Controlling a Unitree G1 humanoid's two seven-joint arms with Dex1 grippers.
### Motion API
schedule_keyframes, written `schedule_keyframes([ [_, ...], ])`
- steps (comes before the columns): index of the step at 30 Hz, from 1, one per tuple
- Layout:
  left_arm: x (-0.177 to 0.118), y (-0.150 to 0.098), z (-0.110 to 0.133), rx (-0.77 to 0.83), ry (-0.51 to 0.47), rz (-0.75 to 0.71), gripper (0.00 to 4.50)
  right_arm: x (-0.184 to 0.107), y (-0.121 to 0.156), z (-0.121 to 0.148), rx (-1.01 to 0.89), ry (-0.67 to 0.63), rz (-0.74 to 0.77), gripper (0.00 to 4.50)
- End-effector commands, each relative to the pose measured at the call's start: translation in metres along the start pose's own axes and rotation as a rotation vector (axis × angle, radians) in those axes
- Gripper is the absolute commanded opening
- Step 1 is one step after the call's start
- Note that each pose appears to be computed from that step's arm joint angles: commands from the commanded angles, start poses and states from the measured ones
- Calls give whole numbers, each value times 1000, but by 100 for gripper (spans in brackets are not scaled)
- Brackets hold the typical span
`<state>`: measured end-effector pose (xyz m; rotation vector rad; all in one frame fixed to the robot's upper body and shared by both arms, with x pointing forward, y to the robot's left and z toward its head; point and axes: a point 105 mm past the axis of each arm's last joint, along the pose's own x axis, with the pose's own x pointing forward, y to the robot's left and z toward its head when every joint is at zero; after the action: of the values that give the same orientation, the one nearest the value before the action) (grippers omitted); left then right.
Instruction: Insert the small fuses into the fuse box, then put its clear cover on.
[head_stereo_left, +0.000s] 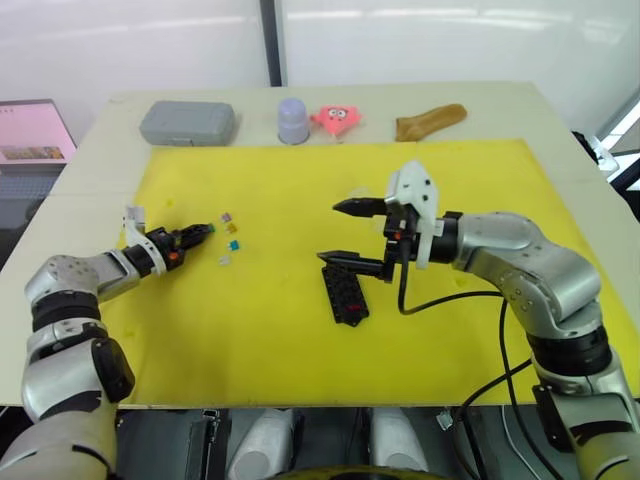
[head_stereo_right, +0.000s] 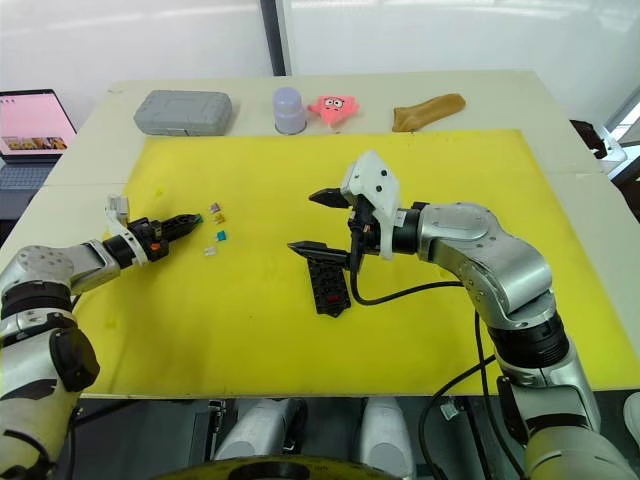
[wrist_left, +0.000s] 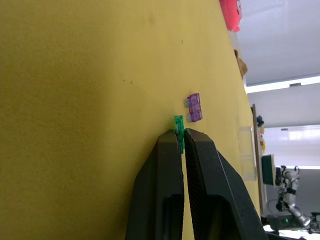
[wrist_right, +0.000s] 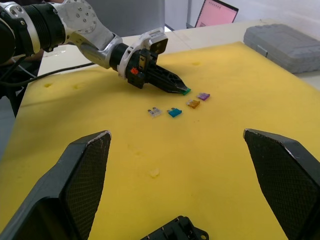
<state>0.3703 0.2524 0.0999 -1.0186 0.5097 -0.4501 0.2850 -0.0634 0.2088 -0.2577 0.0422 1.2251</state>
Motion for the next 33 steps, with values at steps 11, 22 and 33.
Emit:
schedule_keyframes([
  [11,-32,-59,27,129,-74,-170,9,-16,5,4,8,-30,12,450],
  [22,-31,-182,-36,408,71,-601,9,-13,-13,32,313,-260,-62,450],
  [33,-11,-233,-71,288,92,-824,9,-5,-14,60,573,-470,-59,450],
])
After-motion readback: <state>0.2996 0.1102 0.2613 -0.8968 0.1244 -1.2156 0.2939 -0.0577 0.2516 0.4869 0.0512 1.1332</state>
